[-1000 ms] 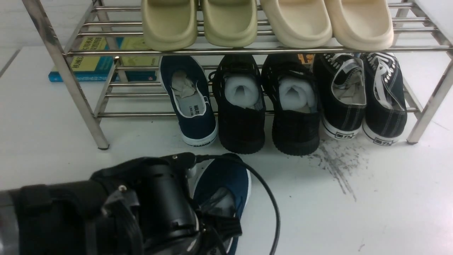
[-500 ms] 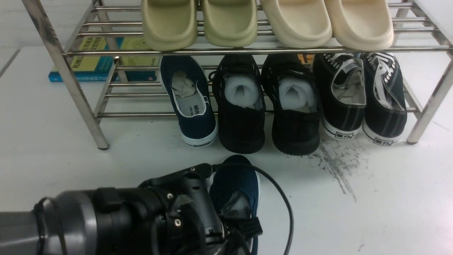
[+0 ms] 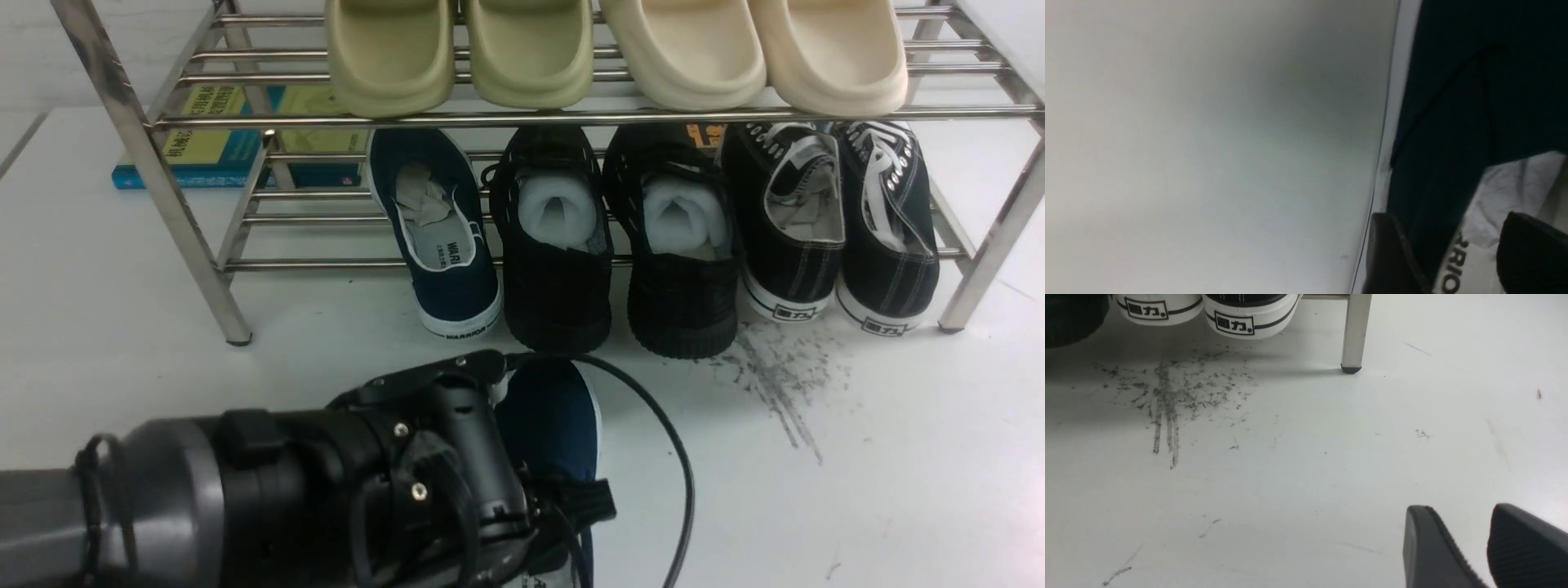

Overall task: Take the shoes off the shelf with your hand on the white table.
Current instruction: 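Set the held shoe down on the floor in front of the rack with the left gripper, then grasp the leftmost shoe on the bottom shelf of the shoe rack with the left gripper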

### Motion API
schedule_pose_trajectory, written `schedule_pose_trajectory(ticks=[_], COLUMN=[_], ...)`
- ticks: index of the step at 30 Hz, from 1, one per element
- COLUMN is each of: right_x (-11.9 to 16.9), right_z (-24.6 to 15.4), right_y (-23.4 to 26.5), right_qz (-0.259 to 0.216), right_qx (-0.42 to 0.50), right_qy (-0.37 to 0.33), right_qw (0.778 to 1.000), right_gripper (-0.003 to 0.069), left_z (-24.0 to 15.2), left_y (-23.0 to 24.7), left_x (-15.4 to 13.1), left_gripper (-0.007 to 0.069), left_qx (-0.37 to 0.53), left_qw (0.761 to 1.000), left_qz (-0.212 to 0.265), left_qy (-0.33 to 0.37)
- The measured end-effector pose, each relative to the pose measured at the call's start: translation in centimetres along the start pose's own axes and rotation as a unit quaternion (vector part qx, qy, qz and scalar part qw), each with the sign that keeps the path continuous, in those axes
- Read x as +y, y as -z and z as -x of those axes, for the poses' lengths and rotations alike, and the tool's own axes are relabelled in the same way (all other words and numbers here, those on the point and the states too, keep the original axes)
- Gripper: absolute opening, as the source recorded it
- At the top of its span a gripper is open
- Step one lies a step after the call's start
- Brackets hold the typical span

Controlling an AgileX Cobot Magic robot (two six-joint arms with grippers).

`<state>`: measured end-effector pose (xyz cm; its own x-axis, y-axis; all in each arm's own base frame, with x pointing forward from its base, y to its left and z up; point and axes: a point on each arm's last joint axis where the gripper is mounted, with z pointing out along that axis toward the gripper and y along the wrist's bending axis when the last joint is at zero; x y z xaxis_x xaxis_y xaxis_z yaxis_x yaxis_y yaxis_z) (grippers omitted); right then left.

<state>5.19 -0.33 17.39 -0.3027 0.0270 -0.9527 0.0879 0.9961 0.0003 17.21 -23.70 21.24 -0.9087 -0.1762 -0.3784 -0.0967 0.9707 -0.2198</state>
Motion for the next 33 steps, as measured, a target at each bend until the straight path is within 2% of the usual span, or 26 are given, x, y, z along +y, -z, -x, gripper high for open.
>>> schedule_pose_trajectory(ticks=[7,11,15,19,24,27,30,33], right_x=[0.0,0.0,0.0,0.0,0.0,0.0,0.0,0.0], right_z=[0.0,0.0,0.0,0.0,0.0,0.0,0.0,0.0], right_y=[0.0,0.0,0.0,0.0,0.0,0.0,0.0,0.0], right_qz=[0.000,0.000,0.000,0.000,0.000,0.000,0.000,0.000], right_qx=[0.000,0.000,0.000,0.000,0.000,0.000,0.000,0.000], right_qy=[0.000,0.000,0.000,0.000,0.000,0.000,0.000,0.000], right_qw=[1.000,1.000,1.000,1.000,1.000,1.000,1.000,1.000], right_gripper=[0.0240,0.0240,0.0240,0.0240,0.0240,0.0240,0.0240,0.0240], left_z=[3.5,6.2,9.5,12.3,15.3,16.0,16.3,16.5], left_y=[6.0,9.8,11.3,10.8,9.6,9.4,9.0,7.4], left_x=[-0.4,0.3,1.2,2.7,5.2,5.5,5.4,4.9], left_gripper=[0.0400,0.0391,0.0376,0.0375,0.0375,0.0384,0.0410,0.0469], left_qx=[-0.057,-0.135,-0.217,-0.236,-0.205,-0.201,-0.201,-0.186], left_qw=[0.996,0.986,0.969,0.966,0.974,0.975,0.976,0.979], left_qz=[0.055,0.095,0.113,0.102,0.043,0.014,0.003,0.006], left_qy=[-0.038,-0.040,-0.030,0.008,0.082,0.090,0.087,0.082])
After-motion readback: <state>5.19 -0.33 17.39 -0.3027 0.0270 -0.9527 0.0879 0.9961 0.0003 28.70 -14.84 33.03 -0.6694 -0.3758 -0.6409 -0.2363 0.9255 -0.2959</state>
